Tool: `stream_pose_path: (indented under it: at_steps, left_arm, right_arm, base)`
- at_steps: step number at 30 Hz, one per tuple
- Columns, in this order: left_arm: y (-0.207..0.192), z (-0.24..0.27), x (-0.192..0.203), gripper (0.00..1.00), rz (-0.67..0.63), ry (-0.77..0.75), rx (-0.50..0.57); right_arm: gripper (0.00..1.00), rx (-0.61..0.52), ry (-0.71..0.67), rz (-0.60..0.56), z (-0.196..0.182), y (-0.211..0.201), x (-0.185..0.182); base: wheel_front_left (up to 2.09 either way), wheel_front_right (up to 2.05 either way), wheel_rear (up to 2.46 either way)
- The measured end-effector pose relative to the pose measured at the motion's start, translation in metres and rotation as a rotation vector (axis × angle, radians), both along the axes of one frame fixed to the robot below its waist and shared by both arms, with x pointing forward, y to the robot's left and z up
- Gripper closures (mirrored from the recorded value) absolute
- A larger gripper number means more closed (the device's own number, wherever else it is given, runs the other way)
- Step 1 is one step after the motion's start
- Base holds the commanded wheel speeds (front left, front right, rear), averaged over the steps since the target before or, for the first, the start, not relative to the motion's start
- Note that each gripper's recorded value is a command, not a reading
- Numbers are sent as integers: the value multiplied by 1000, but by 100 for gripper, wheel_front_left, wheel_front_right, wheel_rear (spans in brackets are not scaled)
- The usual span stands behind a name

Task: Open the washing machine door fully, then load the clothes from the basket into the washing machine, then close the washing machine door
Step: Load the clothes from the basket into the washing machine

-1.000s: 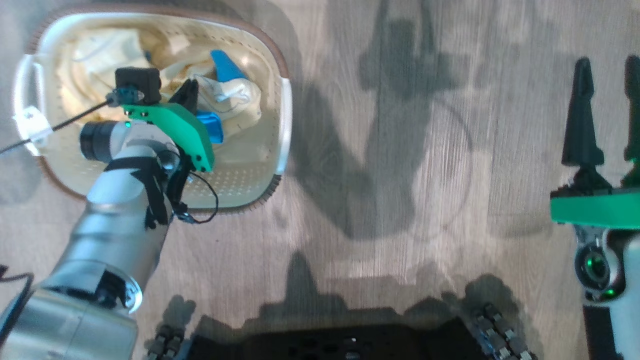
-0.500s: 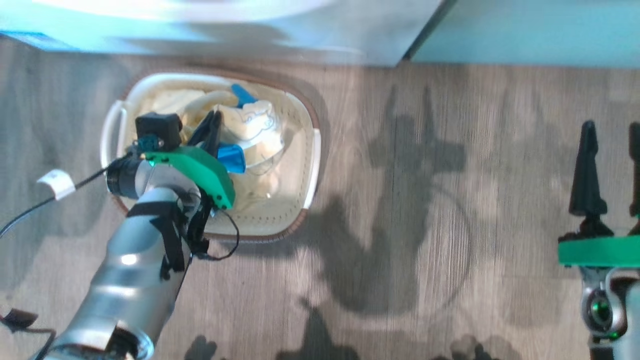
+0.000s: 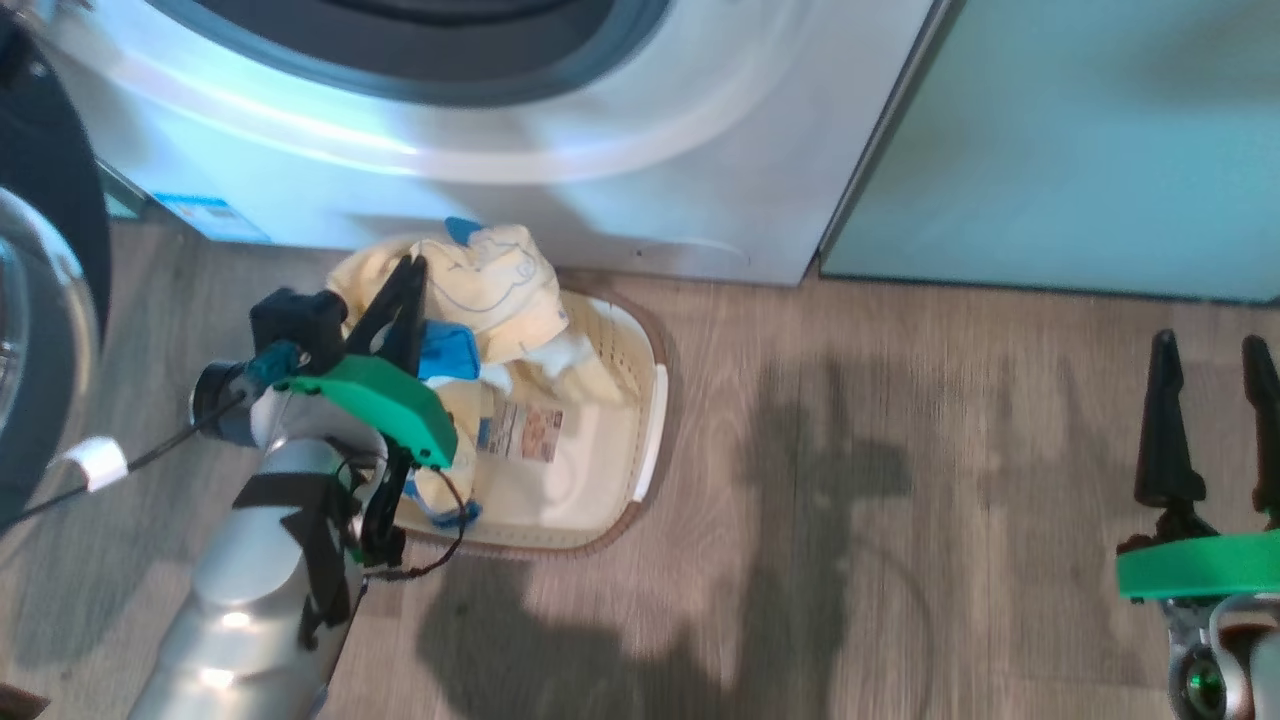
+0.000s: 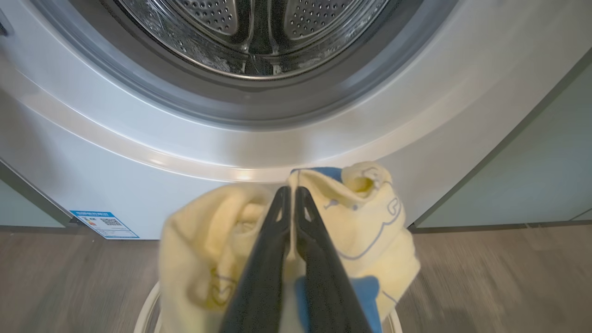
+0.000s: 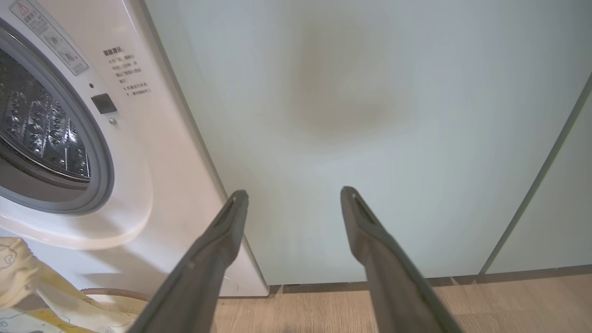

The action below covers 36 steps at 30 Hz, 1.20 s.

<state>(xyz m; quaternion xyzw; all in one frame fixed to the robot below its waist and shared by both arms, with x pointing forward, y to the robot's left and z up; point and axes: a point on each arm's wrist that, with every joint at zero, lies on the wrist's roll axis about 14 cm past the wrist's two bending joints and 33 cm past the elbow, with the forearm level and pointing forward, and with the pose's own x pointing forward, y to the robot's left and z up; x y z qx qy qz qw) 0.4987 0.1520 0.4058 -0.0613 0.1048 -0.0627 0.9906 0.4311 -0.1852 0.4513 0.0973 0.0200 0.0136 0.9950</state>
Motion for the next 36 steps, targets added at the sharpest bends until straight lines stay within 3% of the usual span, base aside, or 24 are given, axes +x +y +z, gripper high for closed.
stream_pose_path:
  at_steps: [20,36]
  left_arm:
    - [55,103,-63,100,106,-211,100]
    - [59,126,-101,100,126,-235,105]
  right_arm:
    - [0,-19,-76,30,52,4,-43]
    - [0,-37,-74,20,61,0,-67]
  base:
    - [0,0,0]
    - [0,0,0]
